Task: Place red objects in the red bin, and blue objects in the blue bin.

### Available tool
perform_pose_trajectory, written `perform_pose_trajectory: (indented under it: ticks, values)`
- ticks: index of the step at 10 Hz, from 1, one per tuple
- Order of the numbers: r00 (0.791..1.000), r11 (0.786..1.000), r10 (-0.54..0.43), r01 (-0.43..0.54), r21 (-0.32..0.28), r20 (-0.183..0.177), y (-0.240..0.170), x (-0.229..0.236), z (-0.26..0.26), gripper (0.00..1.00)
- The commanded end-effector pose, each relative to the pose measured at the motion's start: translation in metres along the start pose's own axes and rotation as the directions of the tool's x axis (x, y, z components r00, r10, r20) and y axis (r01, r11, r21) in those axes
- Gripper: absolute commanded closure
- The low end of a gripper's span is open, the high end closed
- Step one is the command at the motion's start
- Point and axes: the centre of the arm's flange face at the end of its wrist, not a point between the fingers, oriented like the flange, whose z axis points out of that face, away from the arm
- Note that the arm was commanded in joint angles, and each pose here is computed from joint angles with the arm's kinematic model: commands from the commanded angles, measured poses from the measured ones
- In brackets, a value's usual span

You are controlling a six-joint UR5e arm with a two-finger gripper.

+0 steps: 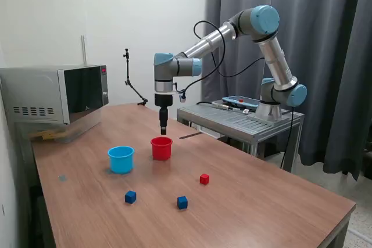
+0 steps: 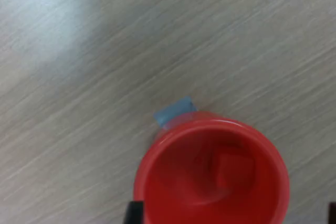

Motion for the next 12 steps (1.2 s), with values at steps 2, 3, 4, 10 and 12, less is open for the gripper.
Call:
perform_pose_trajectory:
  ticks: [2,3,4,10,12]
  values:
    - [1.0,1.0,-0.001,0.001,0.002,-0.001,0.0,0.001,0.0,0.0]
    - [1.0,1.0,-0.001,0.001,0.002,-0.001,0.0,0.001,-0.002,0.0]
    - [1.0,1.0,-0.013,0.013,0.0,0.0,0.0,0.003,-0.003,0.0]
    - [0.947,0.947,-0.322,0.322,-0.006,-0.001,-0.015,0.035,-0.013,0.0]
    - [0.876,0.876,-0.482,0.482,-0.009,-0.001,-0.026,0.059,-0.02,0.0]
